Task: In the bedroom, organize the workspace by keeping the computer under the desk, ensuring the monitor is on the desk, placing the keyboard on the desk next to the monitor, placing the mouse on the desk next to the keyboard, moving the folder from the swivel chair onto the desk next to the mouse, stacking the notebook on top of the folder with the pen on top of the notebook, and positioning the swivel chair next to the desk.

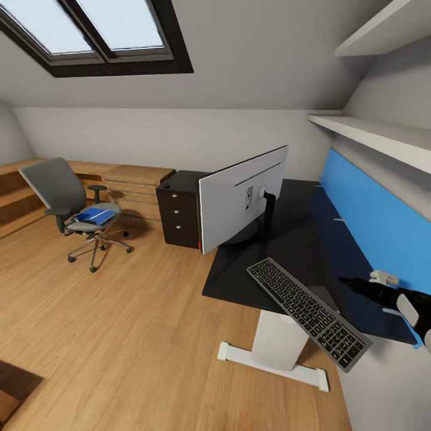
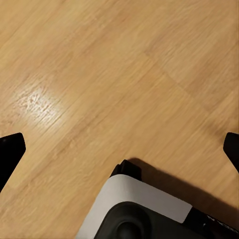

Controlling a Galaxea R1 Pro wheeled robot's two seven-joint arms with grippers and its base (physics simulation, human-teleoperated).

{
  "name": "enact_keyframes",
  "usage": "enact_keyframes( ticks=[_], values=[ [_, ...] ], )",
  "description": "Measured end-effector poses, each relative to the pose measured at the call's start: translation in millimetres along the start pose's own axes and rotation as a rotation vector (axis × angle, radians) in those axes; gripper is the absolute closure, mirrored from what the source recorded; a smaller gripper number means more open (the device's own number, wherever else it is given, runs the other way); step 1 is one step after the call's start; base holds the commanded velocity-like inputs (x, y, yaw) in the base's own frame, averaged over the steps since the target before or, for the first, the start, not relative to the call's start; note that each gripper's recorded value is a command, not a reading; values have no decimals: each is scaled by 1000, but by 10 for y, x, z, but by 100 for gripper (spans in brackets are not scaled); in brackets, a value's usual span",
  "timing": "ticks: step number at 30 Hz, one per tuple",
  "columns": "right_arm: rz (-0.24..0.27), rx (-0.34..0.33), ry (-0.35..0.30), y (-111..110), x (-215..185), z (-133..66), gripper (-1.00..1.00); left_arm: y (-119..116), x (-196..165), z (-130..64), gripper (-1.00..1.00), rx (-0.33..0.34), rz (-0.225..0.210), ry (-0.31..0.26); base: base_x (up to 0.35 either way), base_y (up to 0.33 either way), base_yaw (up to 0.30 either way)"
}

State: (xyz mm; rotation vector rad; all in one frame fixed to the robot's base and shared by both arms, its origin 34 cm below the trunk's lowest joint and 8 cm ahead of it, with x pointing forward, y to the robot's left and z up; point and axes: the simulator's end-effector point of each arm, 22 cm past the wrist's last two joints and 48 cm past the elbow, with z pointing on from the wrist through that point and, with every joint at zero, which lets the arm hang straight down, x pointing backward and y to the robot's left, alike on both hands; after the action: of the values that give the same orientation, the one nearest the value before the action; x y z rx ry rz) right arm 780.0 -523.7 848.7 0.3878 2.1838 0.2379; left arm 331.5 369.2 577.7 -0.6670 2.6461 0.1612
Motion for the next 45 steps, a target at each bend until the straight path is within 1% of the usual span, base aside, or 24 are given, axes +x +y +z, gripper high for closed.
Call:
enact_keyframes(
  ticks=[6,7,10,11,12,14,15,19,21,23,24,26,27,30,31,34,38,39,41,43,45],
  values=[
    [1,-31,4,44,44,-9,-100,0,6,1,-100,0,0,1,0,0,0],
    [-10,17,-16,-54,2,-7,-100,17,60,6,-100,-4,1,13,0,0,0],
    [-27,67,-50,-139,-105,-13,-100,23,76,8,-100,-5,2,16,0,0,0],
    [-36,97,-72,-158,-163,-4,-100,25,81,8,-100,-6,4,17,0,0,0],
    [-40,112,-82,-155,-183,9,-100,27,83,9,-100,-6,6,17,0,0,0],
    [-48,143,-103,-133,-212,43,-100,32,85,9,-100,-8,13,17,0,0,0],
    [-57,181,-132,-106,-251,78,-100,36,85,9,-100,-10,20,17,0,0,0],
    [-77,274,-222,-27,-406,113,-100,42,85,9,-100,-13,31,17,0,0,0],
    [-86,305,-264,45,-488,117,-100,44,85,9,-100,-13,34,17,0,0,0],
    [-93,317,-296,140,-559,122,-100,45,85,9,-100,-14,36,17,0,0,0],
    [-95,306,-329,328,-671,131,-100,41,88,9,-100,-13,36,17,0,0,0],
    [-93,283,-357,573,-790,135,-100,34,93,8,-100,-13,36,18,0,0,0],
    [-88,257,-373,823,-877,137,-100,31,95,8,-100,-12,36,18,0,0,0],
    [-82,221,-393,1156,-939,113,-100,27,98,8,-100,-12,36,18,0,0,0],
    [-79,207,-404,1301,-922,80,-100,27,99,8,-100,-12,36,18,0,0,0],
    [-75,193,-411,1443,-837,0,-100,26,99,7,-100,-12,36,18,0,0,0],
    [-59,156,-365,1643,-564,-230,-100,22,100,7,-100,-11,37,18,0,0,0],
    [-41,128,-343,1757,-429,-372,-100,19,102,7,-100,-11,36,19,0,0,0],
    [-19,97,-320,1862,-278,-533,-100,17,103,7,-100,-10,36,19,0,0,0],
    [6,75,-285,1899,-87,-650,-100,12,106,6,-100,-10,35,19,0,0,0],
    [40,62,-240,1870,113,-721,-100,9,108,6,-100,-9,35,19,0,0,0]
  ],
)
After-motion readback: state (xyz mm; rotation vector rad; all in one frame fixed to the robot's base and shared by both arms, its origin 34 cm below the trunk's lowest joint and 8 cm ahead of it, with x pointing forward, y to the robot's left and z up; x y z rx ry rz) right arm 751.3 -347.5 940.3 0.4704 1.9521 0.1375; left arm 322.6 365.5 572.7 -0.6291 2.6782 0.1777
